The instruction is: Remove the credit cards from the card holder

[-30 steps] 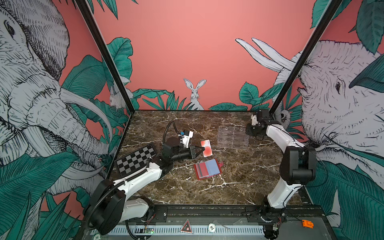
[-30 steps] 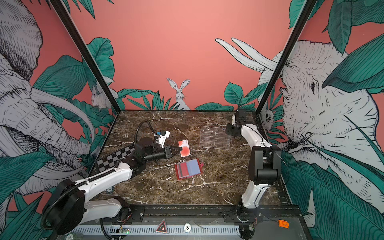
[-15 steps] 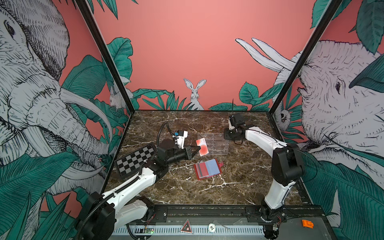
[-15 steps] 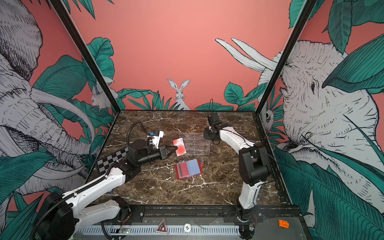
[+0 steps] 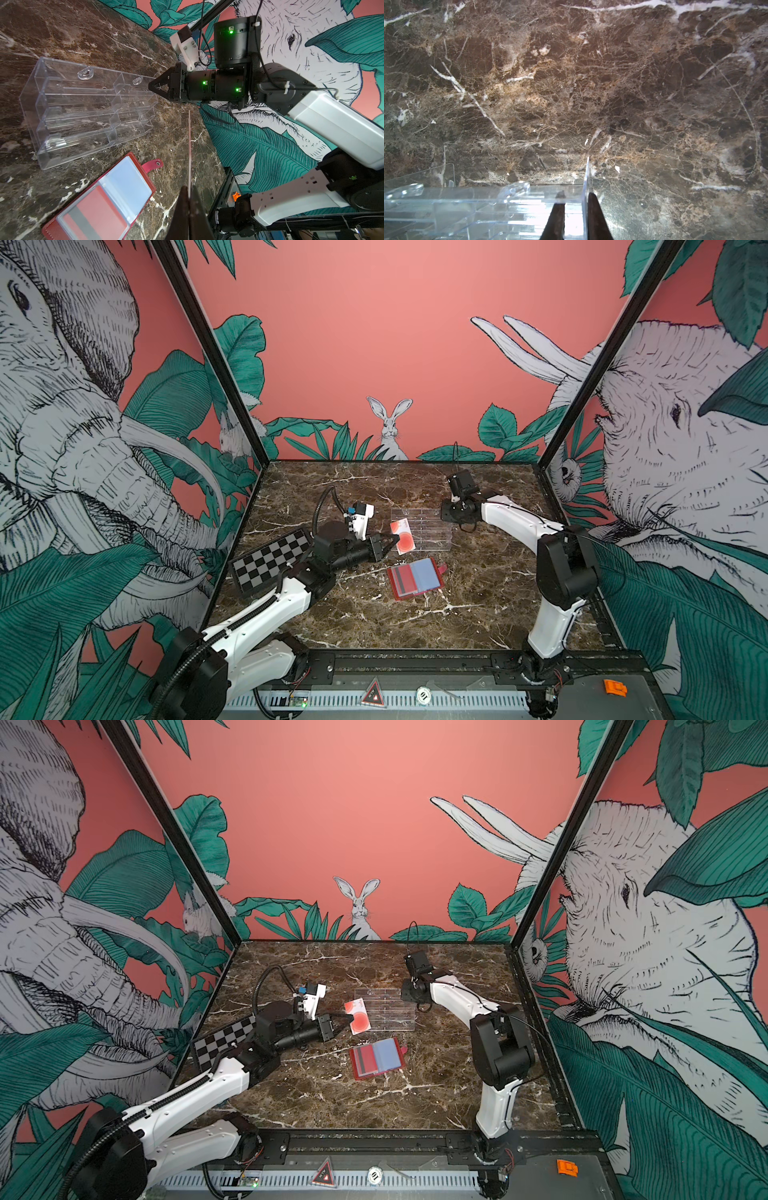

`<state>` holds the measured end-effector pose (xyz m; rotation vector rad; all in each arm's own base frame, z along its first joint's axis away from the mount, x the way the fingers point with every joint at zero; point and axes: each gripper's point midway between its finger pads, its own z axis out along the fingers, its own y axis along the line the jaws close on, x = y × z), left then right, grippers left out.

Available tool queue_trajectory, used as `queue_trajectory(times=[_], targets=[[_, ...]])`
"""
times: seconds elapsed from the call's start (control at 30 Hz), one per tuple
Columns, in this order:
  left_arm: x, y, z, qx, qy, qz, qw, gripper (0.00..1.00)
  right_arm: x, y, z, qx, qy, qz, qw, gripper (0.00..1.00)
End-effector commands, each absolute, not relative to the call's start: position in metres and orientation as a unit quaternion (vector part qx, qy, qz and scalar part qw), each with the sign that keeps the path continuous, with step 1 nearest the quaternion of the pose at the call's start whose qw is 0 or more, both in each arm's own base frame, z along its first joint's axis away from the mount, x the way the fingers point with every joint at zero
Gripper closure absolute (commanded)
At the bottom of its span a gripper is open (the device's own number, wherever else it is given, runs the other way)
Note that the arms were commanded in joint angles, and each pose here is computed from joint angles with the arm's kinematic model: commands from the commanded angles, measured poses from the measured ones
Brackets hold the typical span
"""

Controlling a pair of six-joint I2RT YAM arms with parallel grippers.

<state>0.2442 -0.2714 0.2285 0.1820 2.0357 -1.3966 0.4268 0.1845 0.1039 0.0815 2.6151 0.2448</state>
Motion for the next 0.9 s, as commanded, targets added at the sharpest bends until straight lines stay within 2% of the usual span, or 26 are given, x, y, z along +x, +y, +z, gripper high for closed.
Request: queue_trajectory(times=[0.0,0.3,0.57,0.73,0.87], targets=[[0.242,-0.268,0.232,0.074,0.771,-0.535,0.337,1.0,0.43,0.187,0.098,0.039,0.96,0.092,0.261,0.96],[0.242,-0.273,0.238,0.087,0.766,-0.541,0.335,1.0,0.43,0.188,0.099,0.044,0.959,0.095,0.265,0.81],[0.243,-0.274,0.239,0.086,0.764,-0.544,0.336,1.0,0.432,0.192,0.125,0.051,0.948,0.12,0.291,0.52],[0.247,-0.278,0.24,0.084,0.76,-0.553,0.332,1.0,0.431,0.196,0.181,0.038,0.925,0.16,0.343,0.28],[0.251,-0.286,0.25,0.085,0.746,-0.573,0.329,1.0,0.423,0.191,0.229,0.016,0.901,0.196,0.387,0.16]])
